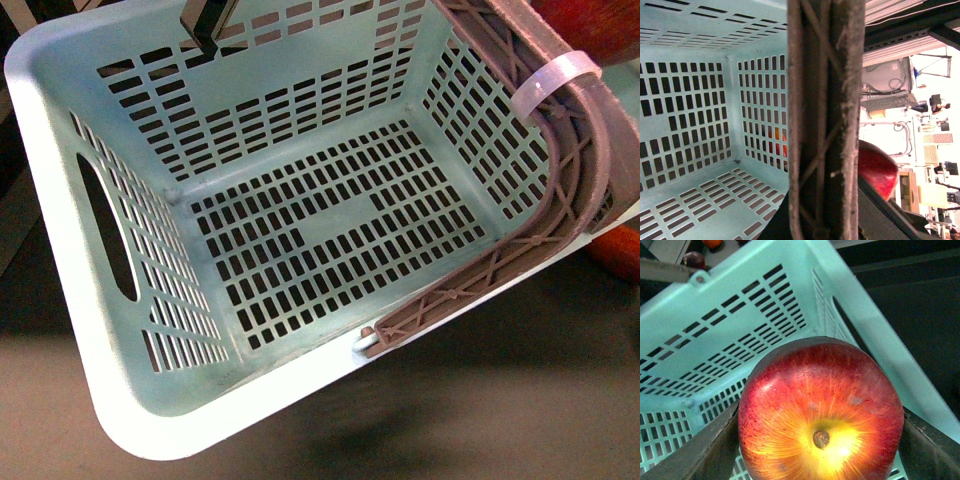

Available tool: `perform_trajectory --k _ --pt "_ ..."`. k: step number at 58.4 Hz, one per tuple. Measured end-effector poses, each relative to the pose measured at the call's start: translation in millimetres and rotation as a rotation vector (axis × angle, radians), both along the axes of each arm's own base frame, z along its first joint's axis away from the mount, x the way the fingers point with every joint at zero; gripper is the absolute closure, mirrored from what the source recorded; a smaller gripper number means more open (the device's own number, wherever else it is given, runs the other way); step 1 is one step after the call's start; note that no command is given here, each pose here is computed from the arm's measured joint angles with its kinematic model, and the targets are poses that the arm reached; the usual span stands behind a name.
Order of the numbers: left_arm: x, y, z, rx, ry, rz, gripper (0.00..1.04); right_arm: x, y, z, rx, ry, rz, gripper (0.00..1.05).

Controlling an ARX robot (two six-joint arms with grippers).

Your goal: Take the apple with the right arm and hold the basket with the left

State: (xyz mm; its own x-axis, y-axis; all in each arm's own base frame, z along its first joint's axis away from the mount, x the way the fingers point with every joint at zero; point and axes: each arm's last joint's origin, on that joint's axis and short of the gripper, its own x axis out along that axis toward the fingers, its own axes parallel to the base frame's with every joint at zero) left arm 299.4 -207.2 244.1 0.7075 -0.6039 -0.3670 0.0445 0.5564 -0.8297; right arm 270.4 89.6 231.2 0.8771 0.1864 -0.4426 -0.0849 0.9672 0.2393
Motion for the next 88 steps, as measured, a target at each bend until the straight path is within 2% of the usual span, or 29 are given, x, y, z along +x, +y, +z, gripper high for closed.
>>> perform_trajectory --k 5,12,30,36,43,49,54,61,82,88 --pt "0.0 0.0 0.0 0.0 0.0 0.0 0.99 -0.2 0.0 -0.2 -0.004 -0.001 -0.028 0.07" --pt "-0.1 -0.1 -0.2 -0.001 0.001 -0.004 0.99 -3.2 -5.8 7.2 0.007 -0.021 -0.067 0.09" --pt "0.9 0.3 -1.4 0.005 0.002 0.001 0.99 -4.2 -6.6 8.6 0.005 -0.042 -0.081 0.1" --pt "0.6 -0.2 -1.4 0.005 0.002 -0.001 0.99 -12.4 -16.1 -3.5 -0.098 -0.306 -0.135 0.26" --pt "0.5 -0.3 -1.4 0.001 0.005 -0.002 0.99 -34.7 -34.9 -13.5 -0.153 -0.452 -0.152 0.45" --pt "0.6 -0.2 -1.4 0.005 0.002 0.0 0.99 -50.2 -45.7 -18.0 -0.18 -0.482 -0.146 0.61" --pt "0.6 -0.2 -1.4 0.005 0.003 0.0 0.99 -65.5 -55.7 -29.7 -0.196 -0.471 -0.14 0.81" --pt "0.6 -0.2 -1.4 0.005 0.002 0.0 0.99 -81.8 -64.9 -38.4 -0.211 -0.472 -0.137 1.03" --pt "0.7 -0.1 -1.4 0.005 0.003 0.0 0.99 -113.5 -82.0 -53.2 -0.206 -0.47 -0.115 1.03" --pt "0.6 -0.2 -1.4 0.005 0.002 0.001 0.99 -123.1 -89.1 -56.3 -0.212 -0.47 -0.143 1.03"
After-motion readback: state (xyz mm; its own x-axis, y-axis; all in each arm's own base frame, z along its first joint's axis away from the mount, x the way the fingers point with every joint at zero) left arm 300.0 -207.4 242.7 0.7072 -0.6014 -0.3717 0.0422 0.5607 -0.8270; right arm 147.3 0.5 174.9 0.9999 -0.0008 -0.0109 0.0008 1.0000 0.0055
